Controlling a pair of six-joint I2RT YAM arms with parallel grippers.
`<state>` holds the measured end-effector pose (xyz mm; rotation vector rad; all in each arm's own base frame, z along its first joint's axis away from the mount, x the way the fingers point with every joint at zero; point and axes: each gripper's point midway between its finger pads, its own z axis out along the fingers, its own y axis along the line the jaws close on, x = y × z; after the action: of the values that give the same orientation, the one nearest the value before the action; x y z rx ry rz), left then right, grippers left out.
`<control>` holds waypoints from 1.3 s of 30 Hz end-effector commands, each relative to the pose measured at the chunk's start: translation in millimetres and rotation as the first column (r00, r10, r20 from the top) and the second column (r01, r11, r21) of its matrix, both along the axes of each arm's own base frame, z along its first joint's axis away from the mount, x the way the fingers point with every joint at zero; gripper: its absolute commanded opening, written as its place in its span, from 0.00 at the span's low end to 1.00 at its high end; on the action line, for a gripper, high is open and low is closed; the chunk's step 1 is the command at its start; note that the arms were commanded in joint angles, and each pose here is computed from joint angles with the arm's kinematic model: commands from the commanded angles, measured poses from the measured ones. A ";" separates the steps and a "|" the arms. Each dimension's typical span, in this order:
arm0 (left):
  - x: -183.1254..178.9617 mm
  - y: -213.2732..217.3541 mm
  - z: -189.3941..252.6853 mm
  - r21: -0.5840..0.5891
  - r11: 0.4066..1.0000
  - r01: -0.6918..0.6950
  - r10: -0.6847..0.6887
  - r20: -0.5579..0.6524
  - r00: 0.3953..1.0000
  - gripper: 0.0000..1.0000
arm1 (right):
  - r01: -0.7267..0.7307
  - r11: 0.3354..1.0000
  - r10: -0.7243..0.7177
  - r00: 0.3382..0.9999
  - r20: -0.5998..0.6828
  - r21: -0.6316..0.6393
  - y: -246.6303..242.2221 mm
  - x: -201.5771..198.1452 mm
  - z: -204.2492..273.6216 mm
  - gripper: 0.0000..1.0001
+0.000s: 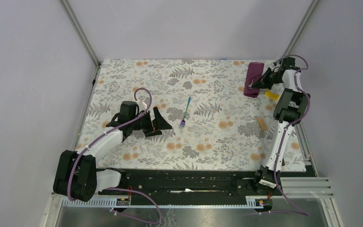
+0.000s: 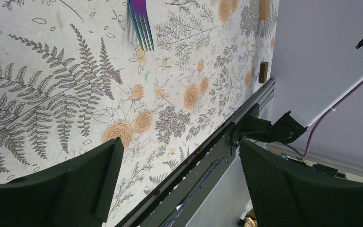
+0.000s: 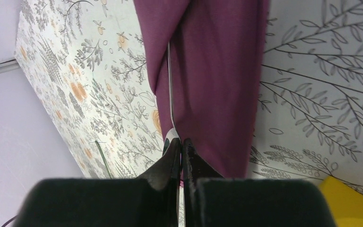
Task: Fold the napkin into a case and place the utensils inside
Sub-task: Insert the spoon into the folded napkin.
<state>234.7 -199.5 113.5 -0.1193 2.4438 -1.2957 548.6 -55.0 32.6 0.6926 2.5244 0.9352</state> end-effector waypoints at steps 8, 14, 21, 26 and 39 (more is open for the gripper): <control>12.0 -4.9 15.7 -0.017 1.000 0.021 -0.019 0.082 0.996 0.99 | -0.059 0.998 0.056 0.993 0.105 0.025 13.3 19.3 6.1 0.00; 11.6 -4.7 14.9 -0.017 1.000 0.020 -0.018 0.079 0.997 0.99 | -0.060 0.998 0.058 0.992 0.111 0.014 12.8 23.1 1.2 0.00; 11.3 -5.0 15.0 -0.022 1.000 0.016 -0.015 0.077 0.997 0.99 | -0.048 0.999 0.050 0.991 0.124 -0.015 9.2 29.7 1.4 0.04; 10.8 -5.3 15.3 -0.027 1.000 0.016 -0.014 0.076 0.997 0.99 | -0.045 0.999 0.047 0.991 0.122 -0.015 11.9 33.2 -0.4 0.13; 5.8 -5.2 19.1 -0.037 0.999 0.021 -0.018 0.087 0.996 0.99 | 0.027 0.976 -0.003 0.994 0.110 -0.214 -6.7 19.5 45.7 0.55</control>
<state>236.8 -200.2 115.3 -0.1148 2.4300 -1.2987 573.5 -49.6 29.0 0.6042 2.4871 0.8390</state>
